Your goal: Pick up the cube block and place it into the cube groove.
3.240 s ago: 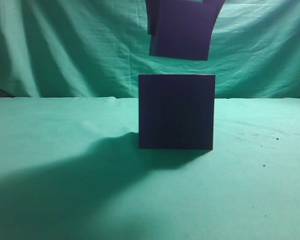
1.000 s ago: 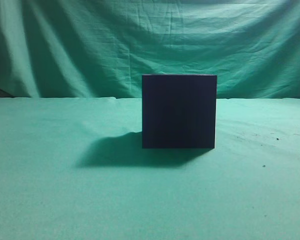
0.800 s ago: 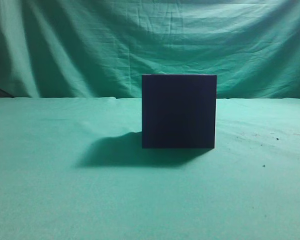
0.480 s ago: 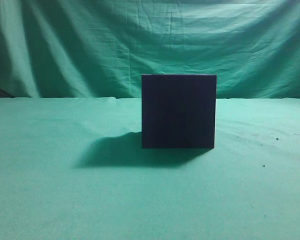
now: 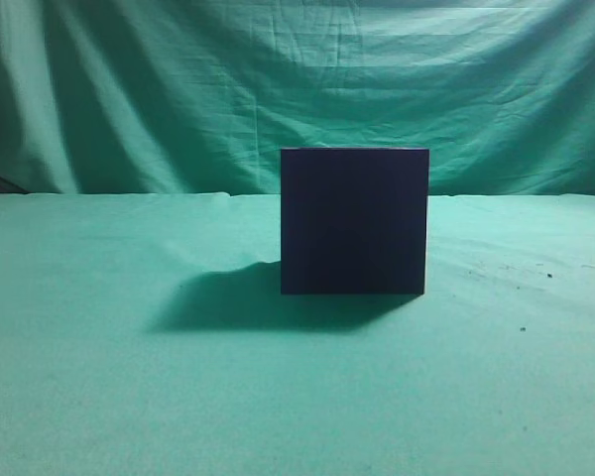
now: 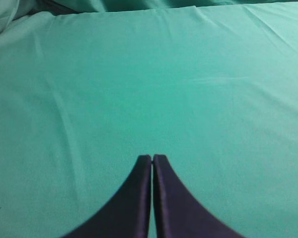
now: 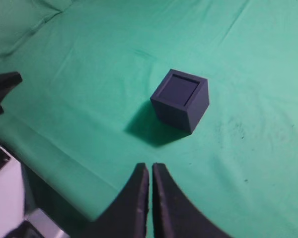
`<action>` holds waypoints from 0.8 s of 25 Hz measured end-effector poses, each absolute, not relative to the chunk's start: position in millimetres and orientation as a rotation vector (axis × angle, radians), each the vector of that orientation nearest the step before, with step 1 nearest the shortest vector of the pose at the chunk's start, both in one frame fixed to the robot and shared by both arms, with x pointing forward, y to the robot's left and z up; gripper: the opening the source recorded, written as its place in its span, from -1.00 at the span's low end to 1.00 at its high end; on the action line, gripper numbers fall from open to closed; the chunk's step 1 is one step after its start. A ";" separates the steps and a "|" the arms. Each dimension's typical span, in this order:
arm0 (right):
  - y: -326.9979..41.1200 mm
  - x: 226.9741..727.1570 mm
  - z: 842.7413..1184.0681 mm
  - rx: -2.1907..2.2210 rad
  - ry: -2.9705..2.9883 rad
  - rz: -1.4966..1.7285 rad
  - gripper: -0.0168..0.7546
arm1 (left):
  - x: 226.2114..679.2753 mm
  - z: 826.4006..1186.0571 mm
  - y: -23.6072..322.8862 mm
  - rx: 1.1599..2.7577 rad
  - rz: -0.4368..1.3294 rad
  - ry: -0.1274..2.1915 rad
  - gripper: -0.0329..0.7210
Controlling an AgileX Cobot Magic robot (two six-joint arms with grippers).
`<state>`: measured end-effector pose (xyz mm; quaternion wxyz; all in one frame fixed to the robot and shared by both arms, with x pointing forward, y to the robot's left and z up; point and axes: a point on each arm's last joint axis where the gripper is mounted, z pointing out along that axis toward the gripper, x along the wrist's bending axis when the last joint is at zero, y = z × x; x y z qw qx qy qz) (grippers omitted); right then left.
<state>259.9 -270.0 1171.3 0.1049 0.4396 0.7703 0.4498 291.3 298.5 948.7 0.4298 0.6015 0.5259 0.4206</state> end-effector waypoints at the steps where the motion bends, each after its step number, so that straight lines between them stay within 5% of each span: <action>1: -273.7 255.7 1169.3 1.261 2.268 1.336 -0.96 | 291.3 948.7 298.5 1.501 1.049 1.312 -0.91; 13: -284.3 238.0 1156.7 0.694 2.146 1.410 -0.96 | 291.3 948.7 298.5 1.501 1.049 1.312 -0.91; 20: -280.3 257.5 1098.5 0.878 1.776 1.406 -0.96 | 291.3 948.7 298.5 1.501 1.049 1.312 -0.91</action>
